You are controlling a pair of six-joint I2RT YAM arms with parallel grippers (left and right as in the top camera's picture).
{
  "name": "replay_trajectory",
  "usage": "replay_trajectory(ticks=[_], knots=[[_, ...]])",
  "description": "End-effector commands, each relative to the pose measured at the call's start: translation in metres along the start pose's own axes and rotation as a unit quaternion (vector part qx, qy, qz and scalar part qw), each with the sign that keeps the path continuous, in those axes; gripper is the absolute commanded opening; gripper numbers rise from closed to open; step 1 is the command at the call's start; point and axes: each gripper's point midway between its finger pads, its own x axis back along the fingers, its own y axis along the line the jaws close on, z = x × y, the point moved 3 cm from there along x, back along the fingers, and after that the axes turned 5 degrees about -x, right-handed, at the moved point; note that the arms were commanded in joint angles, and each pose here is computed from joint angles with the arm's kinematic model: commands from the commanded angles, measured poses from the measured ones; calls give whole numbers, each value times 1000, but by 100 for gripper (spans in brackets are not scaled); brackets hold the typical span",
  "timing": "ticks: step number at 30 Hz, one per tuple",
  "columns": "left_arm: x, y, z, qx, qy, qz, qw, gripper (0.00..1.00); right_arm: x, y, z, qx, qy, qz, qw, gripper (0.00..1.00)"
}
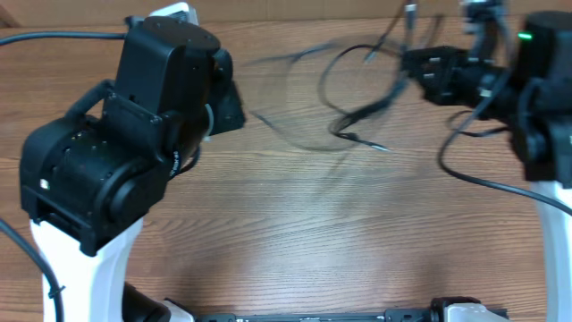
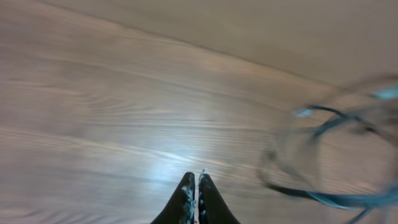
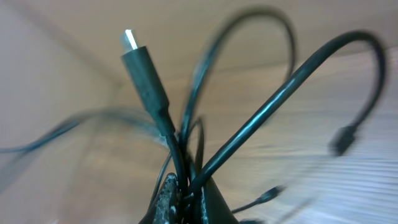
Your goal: Untangle cables
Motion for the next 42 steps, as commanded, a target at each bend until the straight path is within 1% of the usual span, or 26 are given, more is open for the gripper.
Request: replay_trajectory(ticks=[1,4,8,10,11,13,14,15,17,20,22,27,31,37,39,41,42], knots=[[14,31,-17,17,-53,-64,996,4,25,-30,-18,18,-52,71,996,4],[13,40,-18,22,-50,-75,996,4,42,-37,-24,14,-76,83,994,4],[11,35,-16,25,-38,-55,997,4,45,-24,-20,26,-67,45,996,4],[8,29,-13,19,-27,-38,999,6,43,-14,-17,29,-56,17,998,4],[7,25,-13,7,-21,-28,999,12,42,-9,-15,31,-50,0,998,4],[1,14,-10,-31,-3,3,1000,28,40,3,-11,38,-40,-33,998,4],[-3,4,-7,-64,11,31,997,33,40,8,-10,42,-36,-46,997,4],[-5,-6,-3,-98,23,61,993,36,39,13,-9,44,-32,-57,997,4],[-11,-28,6,-166,51,130,976,41,38,22,-4,49,-21,-83,995,4],[-18,-62,23,-266,86,251,927,43,38,36,2,55,-3,-124,991,4],[-25,-77,30,-286,103,299,904,43,38,44,7,59,7,-142,988,4],[-44,-96,32,-280,122,342,889,43,32,62,18,73,28,-169,983,4],[-49,-110,37,-284,133,389,866,41,29,77,27,96,39,-187,977,4],[-51,-112,38,-292,134,392,862,42,28,89,35,101,53,-209,971,4],[-50,-115,40,-304,130,396,856,45,29,96,39,104,62,-225,967,4],[-50,-117,42,-317,126,397,852,52,28,101,43,99,70,-233,965,4],[-49,-119,43,-321,124,400,850,57,28,103,44,96,74,-236,964,4]])
